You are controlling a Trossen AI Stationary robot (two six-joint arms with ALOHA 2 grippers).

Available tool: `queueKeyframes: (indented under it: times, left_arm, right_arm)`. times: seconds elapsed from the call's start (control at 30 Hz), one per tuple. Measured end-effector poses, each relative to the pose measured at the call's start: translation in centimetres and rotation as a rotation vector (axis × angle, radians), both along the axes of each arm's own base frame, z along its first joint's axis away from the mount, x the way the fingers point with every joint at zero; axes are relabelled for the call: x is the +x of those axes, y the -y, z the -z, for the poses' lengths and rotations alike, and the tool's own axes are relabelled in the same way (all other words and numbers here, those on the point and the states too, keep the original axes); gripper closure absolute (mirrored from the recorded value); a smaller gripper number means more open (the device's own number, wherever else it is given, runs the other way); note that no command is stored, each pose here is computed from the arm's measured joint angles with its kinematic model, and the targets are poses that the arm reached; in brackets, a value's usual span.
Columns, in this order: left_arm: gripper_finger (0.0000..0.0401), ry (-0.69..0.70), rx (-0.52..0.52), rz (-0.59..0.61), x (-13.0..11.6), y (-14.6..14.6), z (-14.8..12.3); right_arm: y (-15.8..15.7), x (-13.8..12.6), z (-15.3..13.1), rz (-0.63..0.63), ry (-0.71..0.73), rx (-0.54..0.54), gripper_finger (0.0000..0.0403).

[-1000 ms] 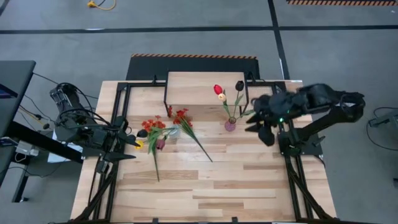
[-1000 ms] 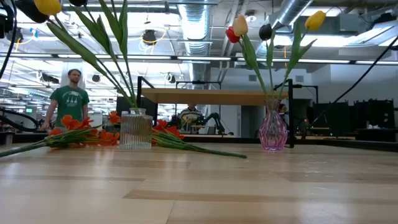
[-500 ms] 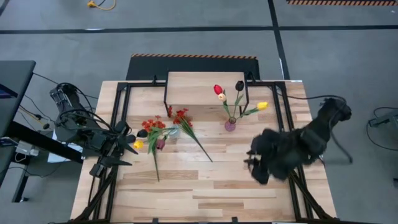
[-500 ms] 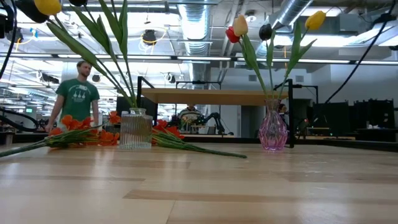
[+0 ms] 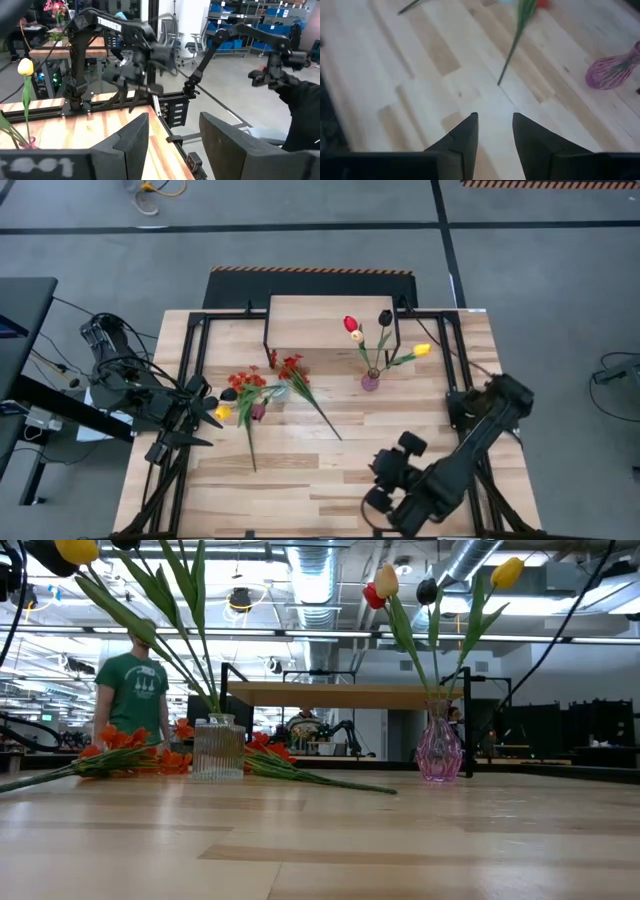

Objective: Pick and place flowers into a vace then onto a shelf
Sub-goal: Put the right red flower into the purple vase

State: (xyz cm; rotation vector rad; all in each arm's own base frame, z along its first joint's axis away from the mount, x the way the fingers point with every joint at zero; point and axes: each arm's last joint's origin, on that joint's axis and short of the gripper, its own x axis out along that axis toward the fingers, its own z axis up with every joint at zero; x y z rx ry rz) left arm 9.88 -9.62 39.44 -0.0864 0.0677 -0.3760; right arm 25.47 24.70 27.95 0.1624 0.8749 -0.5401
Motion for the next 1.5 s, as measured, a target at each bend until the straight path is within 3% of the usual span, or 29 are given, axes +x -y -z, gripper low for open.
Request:
queueKeyframes:
  times: [0.4, 0.7, 0.9, 1.03, 1.23, 1.37, 1.5]
  left_arm:
    - [0.0237, -0.008, 0.004, 0.0, 0.0, 0.0, 0.1]
    - [0.0237, -0.012, 0.0, -0.001, 0.0, 0.0, 0.1]
    - [0.0237, -0.017, 0.001, -0.001, 0.0, 0.0, 0.2]
    - [0.0237, -0.028, 0.002, 0.017, 0.0, 0.0, 0.3]
    - [0.0237, -0.04, 0.001, 0.04, -0.1, 0.1, 0.4]
    - [0.0237, -0.041, -0.002, 0.04, -0.1, 0.1, 0.4]
    - [0.0237, -0.049, -0.015, 0.038, -0.1, 0.1, 0.4]
  right_arm:
    - [-1.3, 5.5, 6.8, 0.208, 0.326, -0.127, 0.0301]
    - [2.3, 11.1, 12.2, 0.271, 0.259, -0.206, 0.0302]
    - [6.2, 13.4, 12.4, 0.373, 0.247, -0.206, 0.0301]
    - [7.1, 14.9, 12.0, 0.287, 0.208, -0.194, 0.0301]
    - [6.9, 17.0, 11.8, -0.036, 0.094, -0.099, 0.0301]
    - [6.7, 17.1, 11.8, -0.187, 0.029, -0.165, 0.0301]
    - [6.4, 16.9, 12.2, -0.234, 0.021, -0.196, 0.0301]
